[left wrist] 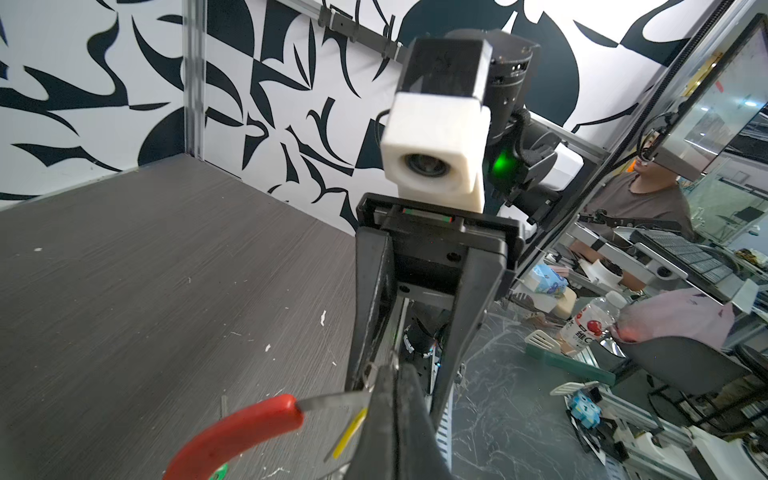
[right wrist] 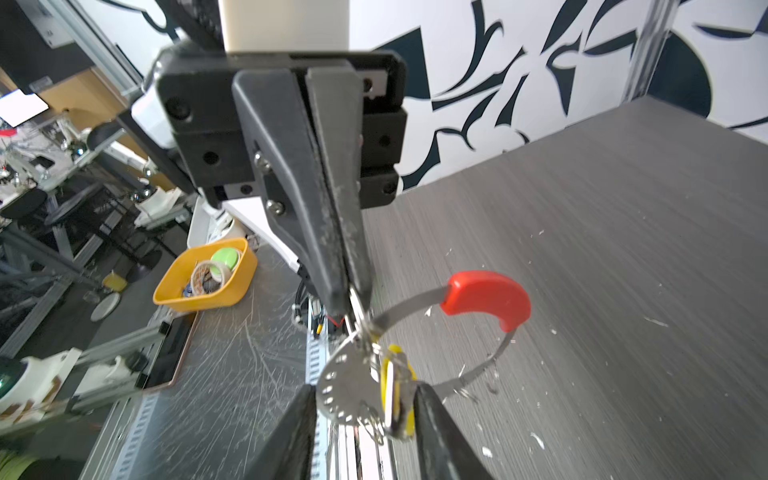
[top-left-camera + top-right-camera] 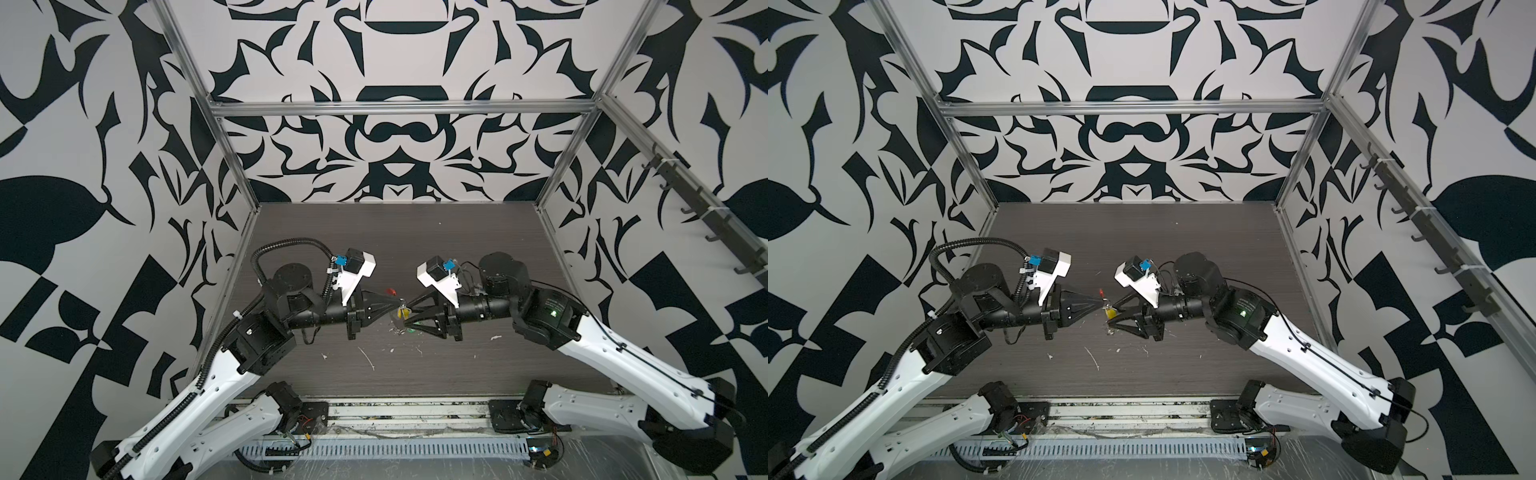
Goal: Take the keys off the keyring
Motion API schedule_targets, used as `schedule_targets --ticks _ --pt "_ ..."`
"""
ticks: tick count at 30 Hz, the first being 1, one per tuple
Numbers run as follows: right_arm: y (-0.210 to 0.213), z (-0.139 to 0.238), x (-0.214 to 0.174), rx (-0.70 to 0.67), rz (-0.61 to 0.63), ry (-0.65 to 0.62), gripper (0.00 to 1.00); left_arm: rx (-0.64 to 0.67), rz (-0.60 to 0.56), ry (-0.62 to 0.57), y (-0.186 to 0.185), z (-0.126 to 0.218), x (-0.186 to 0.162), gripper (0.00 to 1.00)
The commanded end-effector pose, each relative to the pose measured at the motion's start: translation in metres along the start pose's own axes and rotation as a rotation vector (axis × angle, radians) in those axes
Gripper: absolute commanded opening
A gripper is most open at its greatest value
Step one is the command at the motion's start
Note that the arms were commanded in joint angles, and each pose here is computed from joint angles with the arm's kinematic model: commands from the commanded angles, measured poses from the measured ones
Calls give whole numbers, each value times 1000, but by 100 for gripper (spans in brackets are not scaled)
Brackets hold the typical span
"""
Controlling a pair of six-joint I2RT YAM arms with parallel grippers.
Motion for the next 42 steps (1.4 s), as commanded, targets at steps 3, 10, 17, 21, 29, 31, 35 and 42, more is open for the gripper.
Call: schedule_targets --ticks 3,10,17,21,29,31,35,42 --pt "8 3 23 27 57 -139 39 25 -52 -107 -3 7 18 0" --pt "8 3 26 31 69 -171 37 30 -51 -124 -1 7 17 0" --pt "17 17 27 27 93 -204 39 27 -66 -133 -3 8 16 0" --pt "20 27 33 3 108 -255 39 16 -71 -137 -5 9 16 0" --pt "16 31 37 -20 96 -321 39 21 -72 -156 -5 10 18 0" --pt "18 29 36 0 97 -309 40 24 -71 -160 -4 10 19 0" --pt "19 21 33 24 87 -268 42 26 -69 -164 -4 10 19 0" --pt "15 9 32 6 92 -245 42 16 -67 -167 -4 8 20 0"
Point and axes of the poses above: each gripper's point midway between its finger pads, its own z axis back along the fingers, its own y axis along the line the jaws close on, x = y × z, the point moved 3 cm from there along z, back along the fingers, and after that the axes turned 14 degrees about -z, right-handed, at the moved point
